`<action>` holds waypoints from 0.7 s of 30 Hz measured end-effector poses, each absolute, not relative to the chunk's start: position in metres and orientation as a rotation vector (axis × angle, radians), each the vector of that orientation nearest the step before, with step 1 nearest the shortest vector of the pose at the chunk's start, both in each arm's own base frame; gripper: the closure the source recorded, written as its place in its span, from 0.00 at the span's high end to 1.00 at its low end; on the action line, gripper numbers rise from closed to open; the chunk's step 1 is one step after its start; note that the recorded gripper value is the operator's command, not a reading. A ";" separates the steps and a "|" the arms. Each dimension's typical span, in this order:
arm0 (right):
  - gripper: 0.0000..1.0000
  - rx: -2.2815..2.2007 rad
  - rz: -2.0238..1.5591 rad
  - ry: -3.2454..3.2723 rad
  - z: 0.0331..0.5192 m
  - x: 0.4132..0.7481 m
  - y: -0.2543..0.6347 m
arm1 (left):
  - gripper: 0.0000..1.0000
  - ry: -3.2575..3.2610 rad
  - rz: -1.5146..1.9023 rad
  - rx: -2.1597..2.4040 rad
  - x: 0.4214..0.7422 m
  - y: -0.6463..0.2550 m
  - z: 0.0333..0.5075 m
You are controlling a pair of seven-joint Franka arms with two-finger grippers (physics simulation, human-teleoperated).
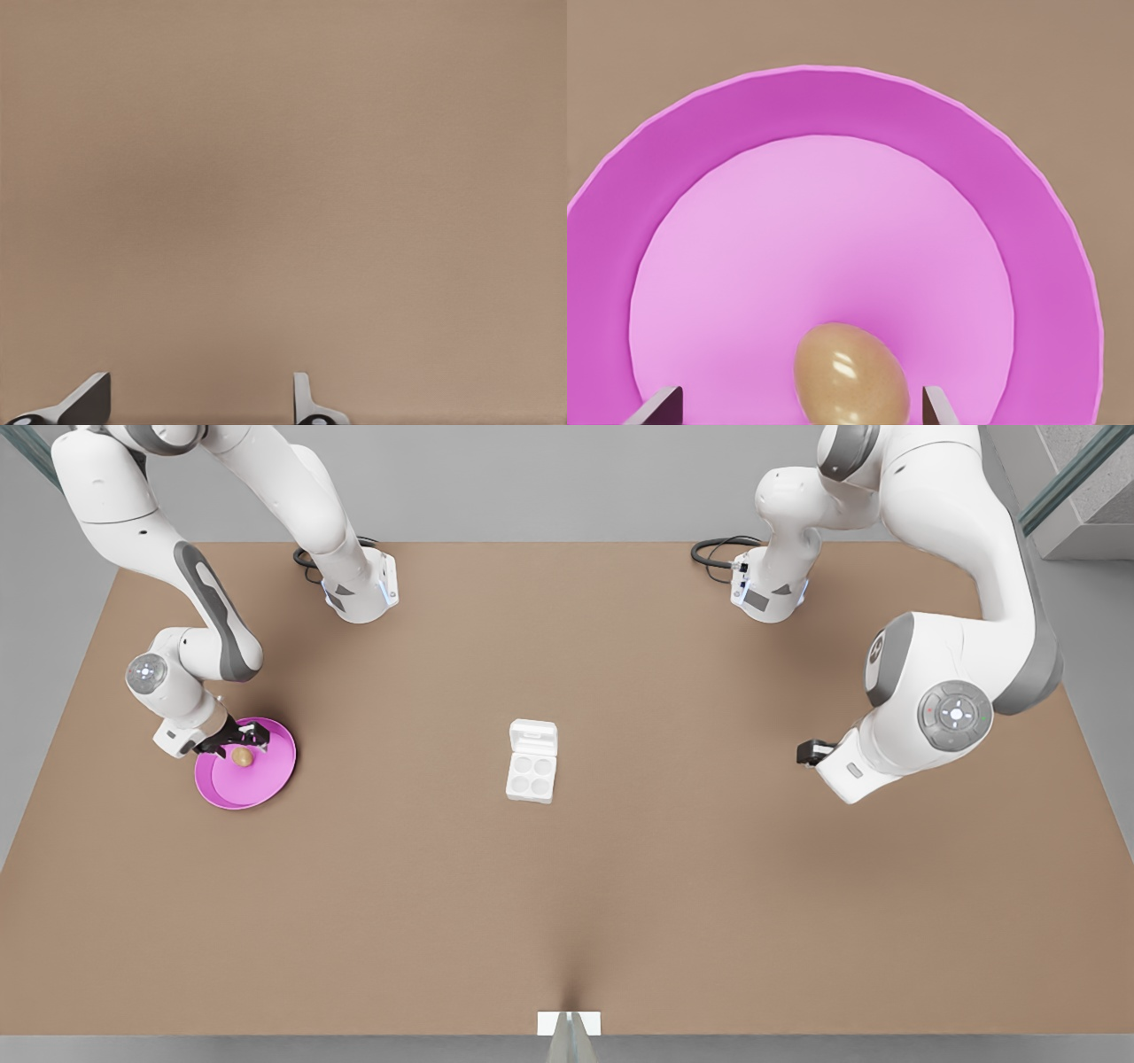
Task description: Pack egg into the box and close the box lid
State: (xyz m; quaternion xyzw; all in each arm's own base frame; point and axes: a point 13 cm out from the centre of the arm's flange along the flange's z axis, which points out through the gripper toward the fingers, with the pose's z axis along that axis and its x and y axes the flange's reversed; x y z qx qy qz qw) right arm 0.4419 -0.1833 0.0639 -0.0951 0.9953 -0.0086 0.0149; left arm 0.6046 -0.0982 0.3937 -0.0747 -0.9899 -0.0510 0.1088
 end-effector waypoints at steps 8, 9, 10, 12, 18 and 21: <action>0.87 -0.350 -0.036 3.108 0.051 0.433 -0.195 | 1.00 -2.909 -0.150 -0.219 0.606 -0.098 0.391; 0.83 -0.356 -0.036 3.108 0.050 0.433 -0.195 | 1.00 -2.910 -0.150 -0.218 0.606 -0.098 0.391; 0.83 -0.361 -0.035 3.108 0.049 0.433 -0.195 | 1.00 -2.910 -0.150 -0.218 0.606 -0.098 0.391; 0.83 -0.368 -0.036 3.109 0.049 0.432 -0.195 | 1.00 -2.910 -0.150 -0.217 0.606 -0.098 0.391; 0.61 -0.376 -0.044 3.105 0.049 0.434 -0.199 | 1.00 -2.907 -0.150 -0.219 0.607 -0.098 0.388; 0.61 -0.382 -0.042 3.104 0.048 0.435 -0.199 | 1.00 -2.907 -0.150 -0.219 0.607 -0.099 0.387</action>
